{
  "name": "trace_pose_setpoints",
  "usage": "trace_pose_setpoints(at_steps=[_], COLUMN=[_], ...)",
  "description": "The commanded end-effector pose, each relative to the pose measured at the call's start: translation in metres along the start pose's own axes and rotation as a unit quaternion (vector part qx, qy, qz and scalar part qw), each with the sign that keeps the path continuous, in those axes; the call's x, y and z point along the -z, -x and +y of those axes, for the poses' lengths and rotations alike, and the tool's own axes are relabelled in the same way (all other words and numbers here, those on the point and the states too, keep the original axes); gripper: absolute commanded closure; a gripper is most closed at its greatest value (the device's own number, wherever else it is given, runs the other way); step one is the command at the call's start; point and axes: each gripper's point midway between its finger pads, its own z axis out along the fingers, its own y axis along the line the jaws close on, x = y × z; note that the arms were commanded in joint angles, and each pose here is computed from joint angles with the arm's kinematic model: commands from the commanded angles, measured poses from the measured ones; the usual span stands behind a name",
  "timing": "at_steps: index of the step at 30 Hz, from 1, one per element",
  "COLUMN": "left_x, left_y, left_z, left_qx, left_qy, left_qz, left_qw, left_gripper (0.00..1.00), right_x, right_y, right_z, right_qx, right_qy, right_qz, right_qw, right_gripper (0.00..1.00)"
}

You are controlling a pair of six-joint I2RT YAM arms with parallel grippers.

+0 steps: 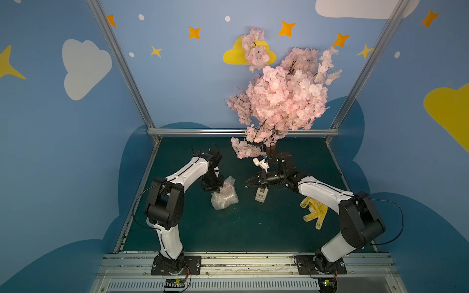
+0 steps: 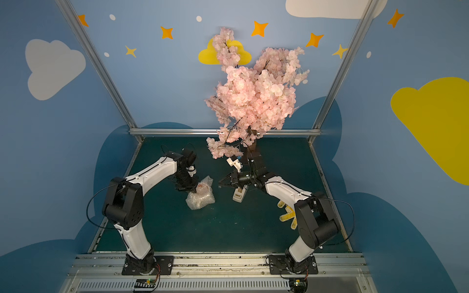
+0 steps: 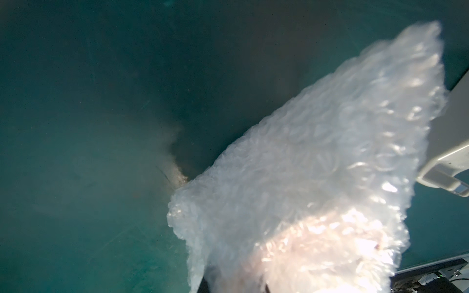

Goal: Wrap mugs in bubble wrap
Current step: Stick the tape on the bubble wrap.

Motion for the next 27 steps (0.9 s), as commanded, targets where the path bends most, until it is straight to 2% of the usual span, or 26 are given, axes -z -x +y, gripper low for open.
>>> trace_pose_setpoints(at_steps=[1, 10, 14, 20, 27], left_x=[-0.004, -0.004, -0.005, -0.006, -0.004], left_y=[-0.005, -0.002, -0.002, -0.003, -0.004], left_z=[-0.007, -0.009, -0.008, -0.006, -0.006], left_qx=[-0.007, -0.005, -0.005, -0.001, -0.001], left_qy=[-0.023, -0.03, -0.032, -0.038, -0.042], left_qz=[0.01, 0.008, 0.009, 0.012, 0.012], left_qw=[1.0, 0.999, 0.999, 0.999, 0.999], left_gripper=[0.97, 0.97, 0.97, 0.97, 0.97], right_x=[-0.017, -0.076, -0.097, -0.116, -0.116], right_y=[0.006, 0.01, 0.01, 0.013, 0.016], right_z=[0.002, -0.009, -0.026, -0.041, -0.061], right_qx=[0.026, 0.037, 0.032, 0.033, 0.047], right_qy=[-0.008, -0.021, -0.029, -0.036, -0.072], right_qz=[0.004, 0.023, 0.026, 0.02, 0.002], right_qw=[1.0, 0.999, 0.999, 0.999, 0.996], right_gripper=[1.0, 1.0, 1.0, 1.0, 1.0])
